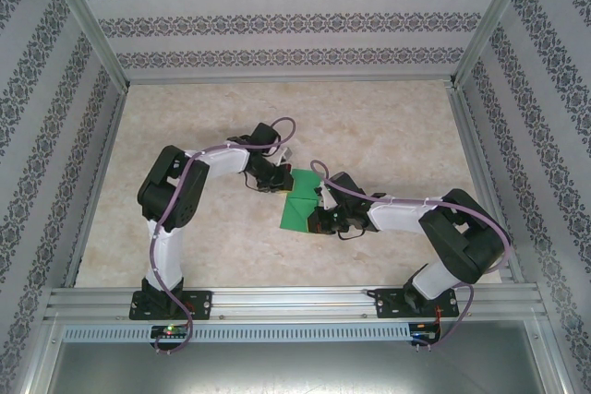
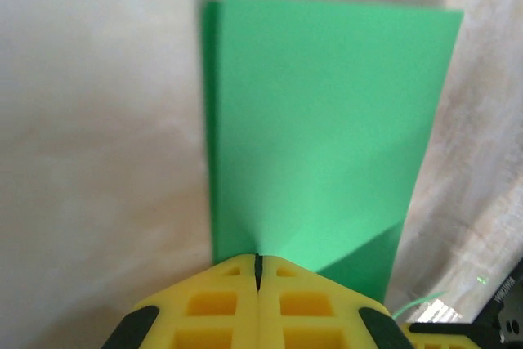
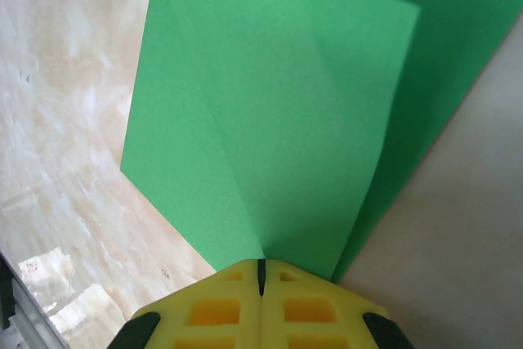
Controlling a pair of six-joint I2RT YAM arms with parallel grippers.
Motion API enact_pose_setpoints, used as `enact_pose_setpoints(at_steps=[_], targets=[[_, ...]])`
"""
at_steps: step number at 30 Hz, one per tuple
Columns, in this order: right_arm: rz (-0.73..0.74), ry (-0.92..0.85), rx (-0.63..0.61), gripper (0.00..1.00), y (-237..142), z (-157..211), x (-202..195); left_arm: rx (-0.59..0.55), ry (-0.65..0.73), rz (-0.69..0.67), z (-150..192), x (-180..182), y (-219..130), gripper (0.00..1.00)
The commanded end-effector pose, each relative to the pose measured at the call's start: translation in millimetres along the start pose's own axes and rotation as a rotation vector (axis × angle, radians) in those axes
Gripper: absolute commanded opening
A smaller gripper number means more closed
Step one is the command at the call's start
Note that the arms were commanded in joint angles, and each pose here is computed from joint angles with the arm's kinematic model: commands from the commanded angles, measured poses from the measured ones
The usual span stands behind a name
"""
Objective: Fold a paper plane with a square sheet of paper (pick it up from the middle)
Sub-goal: Fold the triangle a second time at the center of the table.
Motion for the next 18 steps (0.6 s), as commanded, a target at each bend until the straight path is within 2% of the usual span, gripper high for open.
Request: enact_pose_setpoints(at_steps=[1, 8, 18], targets=[[0.128, 0.066, 0.169, 0.01, 8, 37, -28, -0.088, 0.044, -0.029, -15, -14, -34, 0.06], [0.108, 0.059, 0.163, 0.01, 8, 32, -21, -0.130, 0.014, 0.011, 0, -32, -55, 0.06], [0.110, 0.053, 0.150, 0.01, 5, 29, -19, -0.071, -0.009, 0.115, 42, -54, -15, 0.06]])
Point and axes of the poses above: each hand's point on the last joint's axis, 136 mm out from that joint toward the fingers, its own y axis out along the fingers, its own x axis along the line the jaws close on, z = x × y, the point moved 6 cm from there along -y, back along the fingers, and after that the axes turned 4 degrees about y, right-handed, at the moved point
